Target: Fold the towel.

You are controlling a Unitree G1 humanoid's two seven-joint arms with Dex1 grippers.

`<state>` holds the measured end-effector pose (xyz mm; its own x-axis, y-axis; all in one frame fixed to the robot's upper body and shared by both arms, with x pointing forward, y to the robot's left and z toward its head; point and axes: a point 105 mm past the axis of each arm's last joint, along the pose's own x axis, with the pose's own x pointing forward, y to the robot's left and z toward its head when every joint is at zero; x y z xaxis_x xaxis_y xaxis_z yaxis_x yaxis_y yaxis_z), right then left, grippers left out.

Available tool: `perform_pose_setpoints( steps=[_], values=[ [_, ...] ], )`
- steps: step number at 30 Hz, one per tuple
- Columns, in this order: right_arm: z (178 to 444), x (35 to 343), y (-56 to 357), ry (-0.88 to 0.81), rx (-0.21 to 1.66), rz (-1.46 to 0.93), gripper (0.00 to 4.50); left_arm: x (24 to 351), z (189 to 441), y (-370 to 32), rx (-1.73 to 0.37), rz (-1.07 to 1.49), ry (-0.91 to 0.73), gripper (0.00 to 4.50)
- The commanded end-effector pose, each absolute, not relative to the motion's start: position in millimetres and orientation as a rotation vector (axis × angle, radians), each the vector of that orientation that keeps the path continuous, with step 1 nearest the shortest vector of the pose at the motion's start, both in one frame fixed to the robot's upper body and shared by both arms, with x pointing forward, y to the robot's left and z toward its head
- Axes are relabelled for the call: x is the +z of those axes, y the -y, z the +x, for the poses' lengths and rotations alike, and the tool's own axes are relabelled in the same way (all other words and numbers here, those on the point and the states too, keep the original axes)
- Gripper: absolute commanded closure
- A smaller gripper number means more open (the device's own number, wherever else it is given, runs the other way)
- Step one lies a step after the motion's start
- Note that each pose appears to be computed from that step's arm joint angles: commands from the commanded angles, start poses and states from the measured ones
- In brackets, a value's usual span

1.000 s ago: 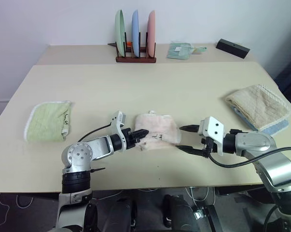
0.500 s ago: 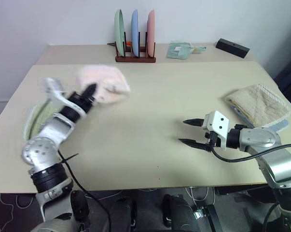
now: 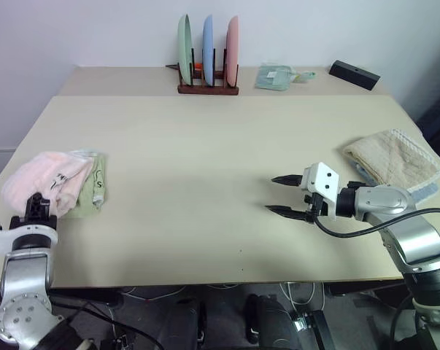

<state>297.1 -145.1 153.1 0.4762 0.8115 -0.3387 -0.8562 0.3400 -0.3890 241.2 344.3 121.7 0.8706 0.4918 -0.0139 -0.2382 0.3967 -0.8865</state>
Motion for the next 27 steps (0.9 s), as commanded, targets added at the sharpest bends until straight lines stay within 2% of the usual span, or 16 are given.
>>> perform_pose_setpoints(
  steps=[1, 4, 8, 9, 10, 14, 21, 24, 27],
  values=[
    [298, 164, 143, -0.035, 1.088, -0.589, 1.21, 133, 242, -337, 0.414, -1.051, 0.301, 4.12],
    [298, 162, 144, -0.035, 1.088, -0.59, 1.21, 143, 245, -334, 0.353, -1.082, 0.336, 2.93],
    [299, 161, 144, -0.031, 1.085, -0.591, 1.21, 150, 247, -336, 0.321, -1.07, 0.342, 0.76],
    [299, 161, 144, -0.028, 1.083, -0.591, 1.21, 151, 248, -336, 0.309, -1.064, 0.335, 0.3],
    [299, 162, 143, -0.026, 1.082, -0.591, 1.21, 150, 248, -334, 0.294, -1.067, 0.32, 0.03],
    [301, 164, 145, -0.02, 1.072, -0.599, 1.21, 143, 244, -322, 0.211, -1.065, 0.232, 0.03],
    [308, 169, 158, -0.015, 1.039, -0.624, 1.21, 114, 205, -300, 0.065, -1.021, -0.002, 0.03],
    [309, 169, 162, -0.016, 1.027, -0.622, 1.21, 111, 198, -286, -0.019, -0.926, -0.088, 0.03],
    [313, 168, 170, -0.027, 1.0, -0.618, 1.21, 116, 203, -270, -0.107, -0.724, -0.141, 0.03]
  ],
)
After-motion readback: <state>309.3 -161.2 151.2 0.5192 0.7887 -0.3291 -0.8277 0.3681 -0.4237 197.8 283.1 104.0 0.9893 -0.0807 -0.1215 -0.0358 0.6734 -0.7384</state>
